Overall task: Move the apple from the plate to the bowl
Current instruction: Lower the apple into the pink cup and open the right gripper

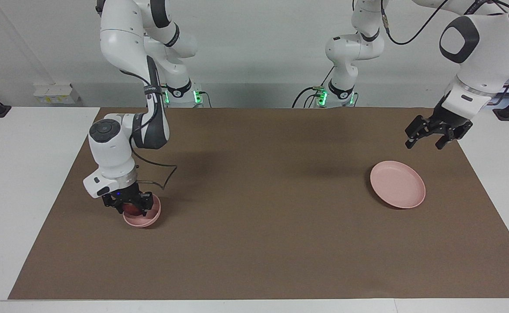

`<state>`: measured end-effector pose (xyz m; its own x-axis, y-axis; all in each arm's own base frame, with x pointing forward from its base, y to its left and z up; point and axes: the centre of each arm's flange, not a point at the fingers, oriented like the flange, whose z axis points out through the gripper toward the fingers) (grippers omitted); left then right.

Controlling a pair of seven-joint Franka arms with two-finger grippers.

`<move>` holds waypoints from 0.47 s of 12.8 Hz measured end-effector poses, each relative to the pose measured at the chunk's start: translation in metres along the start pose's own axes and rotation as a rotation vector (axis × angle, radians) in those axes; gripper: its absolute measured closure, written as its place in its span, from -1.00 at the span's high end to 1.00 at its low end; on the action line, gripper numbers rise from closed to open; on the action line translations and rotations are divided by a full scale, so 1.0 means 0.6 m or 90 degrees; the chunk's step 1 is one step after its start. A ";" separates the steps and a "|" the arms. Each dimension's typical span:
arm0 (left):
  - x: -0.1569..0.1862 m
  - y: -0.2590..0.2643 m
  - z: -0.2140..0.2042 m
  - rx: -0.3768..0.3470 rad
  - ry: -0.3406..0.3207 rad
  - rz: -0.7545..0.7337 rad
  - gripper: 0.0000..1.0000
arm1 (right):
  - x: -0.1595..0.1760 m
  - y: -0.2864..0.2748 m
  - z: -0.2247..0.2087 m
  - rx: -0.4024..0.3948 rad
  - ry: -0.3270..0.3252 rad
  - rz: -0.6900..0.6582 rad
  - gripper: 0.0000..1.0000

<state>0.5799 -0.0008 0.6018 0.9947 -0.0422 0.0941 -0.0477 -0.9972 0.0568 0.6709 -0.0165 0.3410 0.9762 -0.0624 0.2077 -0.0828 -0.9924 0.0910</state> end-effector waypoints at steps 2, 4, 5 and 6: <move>-0.027 0.006 -0.035 0.006 -0.010 0.007 1.00 | 0.000 -0.002 -0.001 0.001 0.000 0.007 0.56; -0.050 0.012 -0.056 0.005 -0.032 0.010 1.00 | 0.001 -0.002 -0.001 0.001 0.001 0.009 0.59; -0.059 0.013 -0.064 0.004 -0.046 0.010 1.00 | 0.002 -0.003 -0.002 0.001 0.002 0.009 0.67; -0.065 0.013 -0.069 0.003 -0.064 0.010 1.00 | 0.003 -0.003 -0.004 0.001 0.003 0.010 0.67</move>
<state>0.5368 -0.0044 0.6396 0.9980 -0.0630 -0.0050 -0.0627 -0.9967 0.0509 0.6722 -0.0147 0.3433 0.9738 -0.0768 0.2140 -0.0973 -0.9915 0.0866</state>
